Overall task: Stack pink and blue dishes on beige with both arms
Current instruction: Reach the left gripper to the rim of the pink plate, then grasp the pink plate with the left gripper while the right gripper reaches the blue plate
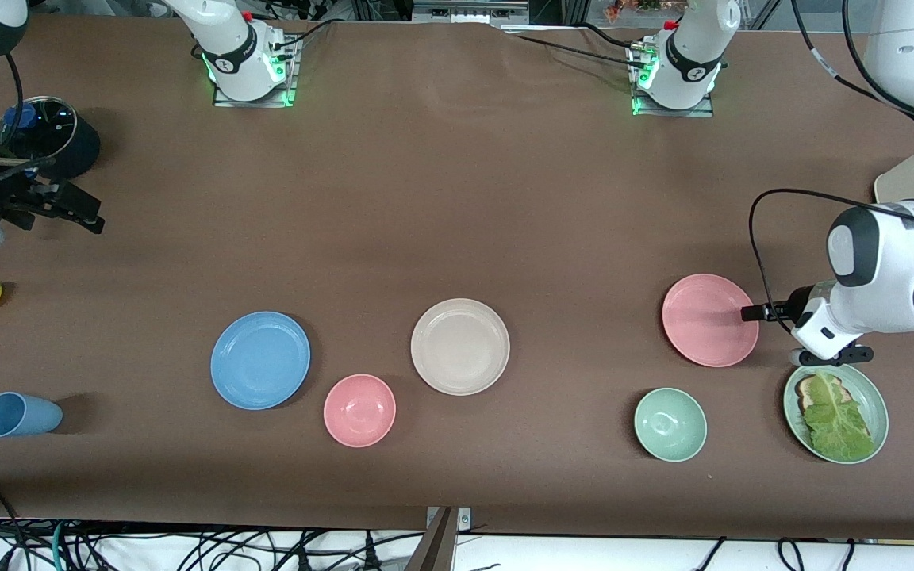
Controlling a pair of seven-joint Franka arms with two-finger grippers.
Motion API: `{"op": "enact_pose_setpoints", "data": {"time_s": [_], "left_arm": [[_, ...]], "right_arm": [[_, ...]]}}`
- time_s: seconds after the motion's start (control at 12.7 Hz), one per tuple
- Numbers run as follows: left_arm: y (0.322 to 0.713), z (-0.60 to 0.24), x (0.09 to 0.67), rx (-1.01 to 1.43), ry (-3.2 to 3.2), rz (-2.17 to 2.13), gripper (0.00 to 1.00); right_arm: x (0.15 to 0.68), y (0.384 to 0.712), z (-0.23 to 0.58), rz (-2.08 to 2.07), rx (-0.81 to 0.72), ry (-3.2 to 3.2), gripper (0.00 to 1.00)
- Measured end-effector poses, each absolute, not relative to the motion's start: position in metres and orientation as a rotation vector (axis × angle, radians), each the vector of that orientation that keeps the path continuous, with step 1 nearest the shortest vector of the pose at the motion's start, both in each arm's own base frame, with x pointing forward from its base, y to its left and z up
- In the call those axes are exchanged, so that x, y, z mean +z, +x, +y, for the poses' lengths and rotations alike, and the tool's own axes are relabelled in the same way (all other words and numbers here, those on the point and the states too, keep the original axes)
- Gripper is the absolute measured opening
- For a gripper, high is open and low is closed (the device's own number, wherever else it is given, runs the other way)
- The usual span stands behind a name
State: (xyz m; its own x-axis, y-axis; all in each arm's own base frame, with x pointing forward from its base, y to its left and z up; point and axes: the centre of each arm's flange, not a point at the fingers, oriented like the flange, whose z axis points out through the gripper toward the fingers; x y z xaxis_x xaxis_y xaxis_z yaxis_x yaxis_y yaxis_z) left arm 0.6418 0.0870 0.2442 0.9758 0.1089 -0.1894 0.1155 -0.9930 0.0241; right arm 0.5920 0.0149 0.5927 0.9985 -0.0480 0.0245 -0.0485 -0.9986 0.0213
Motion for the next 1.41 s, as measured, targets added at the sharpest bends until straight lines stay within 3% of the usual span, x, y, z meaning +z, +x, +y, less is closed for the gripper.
{"op": "enact_pose_setpoints", "data": {"time_s": [0.31,0.47,0.79,0.94,1.41], "left_arm": [[0.643,0.097,0.188,-0.259,3.095,0.191,1.0],[0.642,0.097,0.176,-0.266,3.094,0.19,0.93],[0.643,0.098,0.177,-0.263,3.095,0.191,0.45],[0.643,0.098,0.18,-0.261,3.095,0.185,0.23],[0.653,0.082,0.217,-0.336,3.079,0.173,0.08]], "right_arm": [[0.582,0.6,0.01,-0.087,0.034,3.119,1.0],[0.574,0.604,0.01,-0.079,0.022,3.12,1.0],[0.557,0.61,0.012,0.031,-0.025,3.122,1.0],[0.525,0.621,0.015,0.082,-0.093,3.124,1.0],[0.394,0.671,0.019,0.099,-0.139,3.138,1.0]]}}
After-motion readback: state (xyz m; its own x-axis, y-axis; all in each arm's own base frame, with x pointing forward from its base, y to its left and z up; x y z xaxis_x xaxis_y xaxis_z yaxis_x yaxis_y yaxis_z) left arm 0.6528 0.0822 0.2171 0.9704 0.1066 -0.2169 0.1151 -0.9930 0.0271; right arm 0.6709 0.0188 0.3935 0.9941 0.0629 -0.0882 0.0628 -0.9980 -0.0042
